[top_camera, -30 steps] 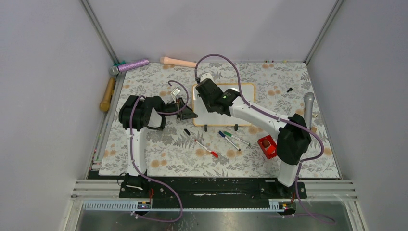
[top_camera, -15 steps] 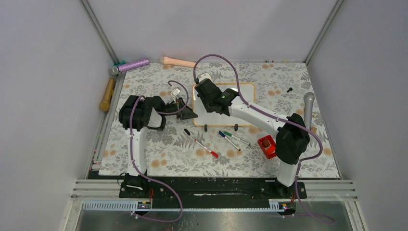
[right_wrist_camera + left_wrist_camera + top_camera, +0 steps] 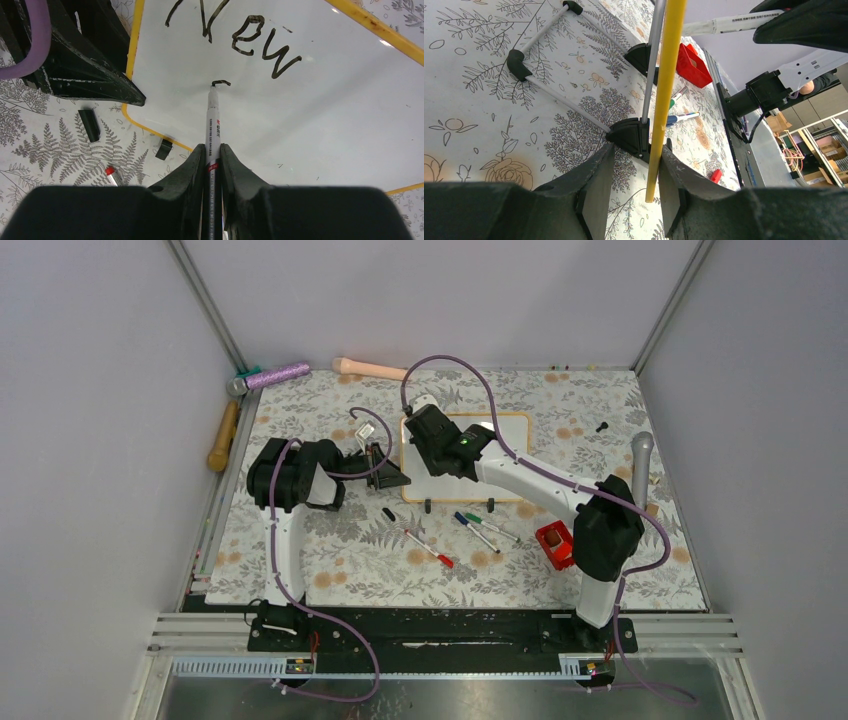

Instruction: Write a sentence on the whiteboard

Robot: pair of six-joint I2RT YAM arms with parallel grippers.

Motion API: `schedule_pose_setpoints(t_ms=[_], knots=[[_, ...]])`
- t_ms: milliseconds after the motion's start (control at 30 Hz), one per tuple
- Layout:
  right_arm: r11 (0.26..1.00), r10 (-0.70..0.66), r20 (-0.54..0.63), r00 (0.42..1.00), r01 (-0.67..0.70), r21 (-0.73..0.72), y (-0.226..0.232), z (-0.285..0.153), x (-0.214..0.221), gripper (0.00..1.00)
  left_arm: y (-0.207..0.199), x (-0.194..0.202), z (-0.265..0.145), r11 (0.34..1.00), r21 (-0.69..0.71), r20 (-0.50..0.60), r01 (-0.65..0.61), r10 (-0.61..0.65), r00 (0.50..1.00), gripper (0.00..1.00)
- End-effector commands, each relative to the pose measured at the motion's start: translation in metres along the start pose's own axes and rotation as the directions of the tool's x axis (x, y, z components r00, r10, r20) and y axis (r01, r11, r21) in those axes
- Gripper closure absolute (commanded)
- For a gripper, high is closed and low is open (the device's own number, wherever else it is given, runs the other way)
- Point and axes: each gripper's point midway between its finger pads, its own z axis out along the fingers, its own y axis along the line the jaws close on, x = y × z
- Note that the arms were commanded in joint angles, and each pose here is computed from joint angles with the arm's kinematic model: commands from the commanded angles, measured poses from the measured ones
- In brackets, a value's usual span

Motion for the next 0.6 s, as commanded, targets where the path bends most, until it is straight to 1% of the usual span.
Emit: schedule_pose_setpoints(t_ms=[0,300,567], knots=[[1.000,-0.028,-0.029,0.999,0.028,-0.003,0.000,-0.001,0.008,1.00,0.008,0.004,0.001,0.999,-0.008,0.006,-0.031,0.031,0.999,0.63],[0.998,-0.046,-0.045,0.998,0.048,0.041,-0.010,-0.003,0.013,1.00,0.007,0.003,0.001,0.999,-0.008,0.006,-0.031,0.031,1.000,0.64],[0.996,-0.043,-0.024,0.999,0.045,0.072,-0.018,-0.009,0.007,1.00,0.008,0.003,0.001,0.999,-0.008,0.006,-0.031,0.032,0.999,0.64]])
